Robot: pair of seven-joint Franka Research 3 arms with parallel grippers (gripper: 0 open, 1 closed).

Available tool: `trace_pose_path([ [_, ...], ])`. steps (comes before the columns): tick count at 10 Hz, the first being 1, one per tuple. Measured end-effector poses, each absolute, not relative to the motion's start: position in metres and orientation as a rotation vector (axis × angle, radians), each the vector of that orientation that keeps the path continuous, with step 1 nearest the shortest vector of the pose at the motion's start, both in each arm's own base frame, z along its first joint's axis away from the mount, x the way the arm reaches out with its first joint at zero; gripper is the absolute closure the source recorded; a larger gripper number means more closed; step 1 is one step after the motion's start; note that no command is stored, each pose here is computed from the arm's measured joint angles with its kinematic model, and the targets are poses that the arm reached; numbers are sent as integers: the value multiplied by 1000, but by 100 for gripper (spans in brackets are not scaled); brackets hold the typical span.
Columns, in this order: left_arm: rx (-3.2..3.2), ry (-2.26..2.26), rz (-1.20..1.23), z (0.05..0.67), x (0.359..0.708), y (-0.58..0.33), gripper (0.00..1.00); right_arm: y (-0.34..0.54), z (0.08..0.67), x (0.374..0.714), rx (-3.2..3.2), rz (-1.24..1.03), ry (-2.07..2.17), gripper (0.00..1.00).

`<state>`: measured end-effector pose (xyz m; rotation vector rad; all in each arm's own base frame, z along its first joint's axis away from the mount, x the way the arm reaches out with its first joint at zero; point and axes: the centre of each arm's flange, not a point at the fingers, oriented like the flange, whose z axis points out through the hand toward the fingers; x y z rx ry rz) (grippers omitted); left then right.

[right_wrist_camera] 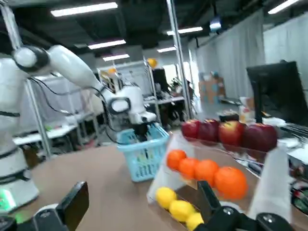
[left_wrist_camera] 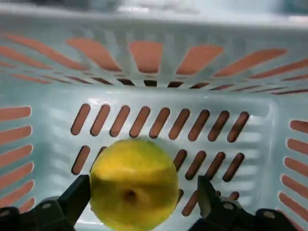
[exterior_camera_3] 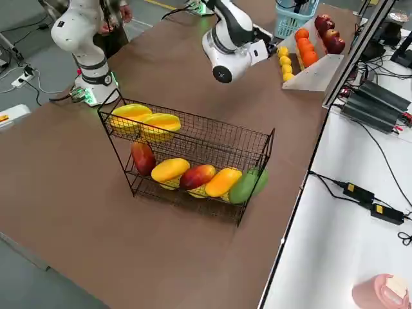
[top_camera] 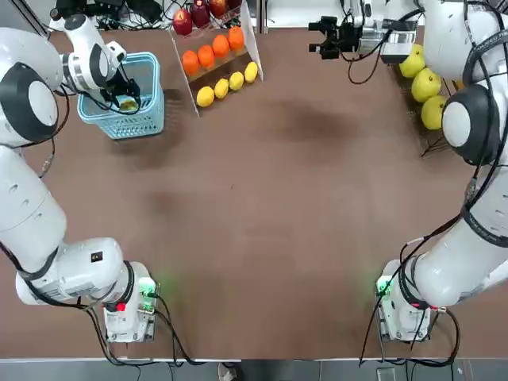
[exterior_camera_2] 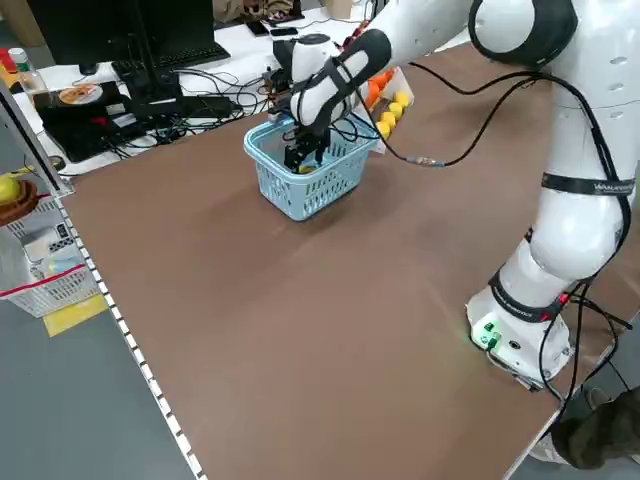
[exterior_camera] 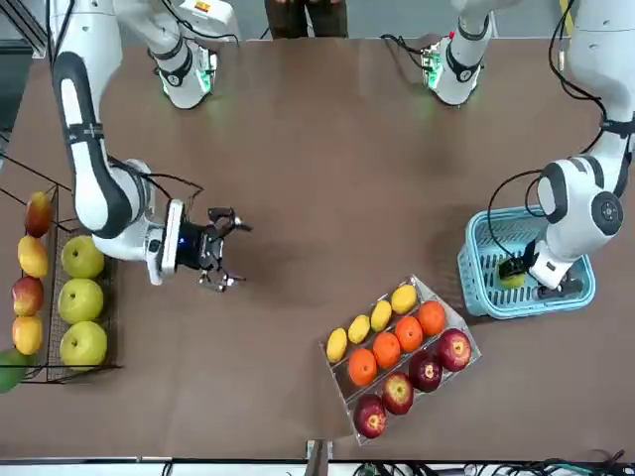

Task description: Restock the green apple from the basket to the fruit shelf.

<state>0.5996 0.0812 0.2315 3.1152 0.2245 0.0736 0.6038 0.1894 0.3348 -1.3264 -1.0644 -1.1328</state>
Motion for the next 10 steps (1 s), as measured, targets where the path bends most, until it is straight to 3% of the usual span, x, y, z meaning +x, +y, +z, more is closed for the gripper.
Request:
trace_pose_path([
  [4,3113,224,69,213,599,81,3,196,319,592,-1179,-1252,-1017,0],
  [7,3113,224,66,210,599,81,12,220,304,583,-1108,-1286,-982,0],
  [10,3114,223,59,227,601,81,15,217,298,584,-1118,-1287,-979,0],
])
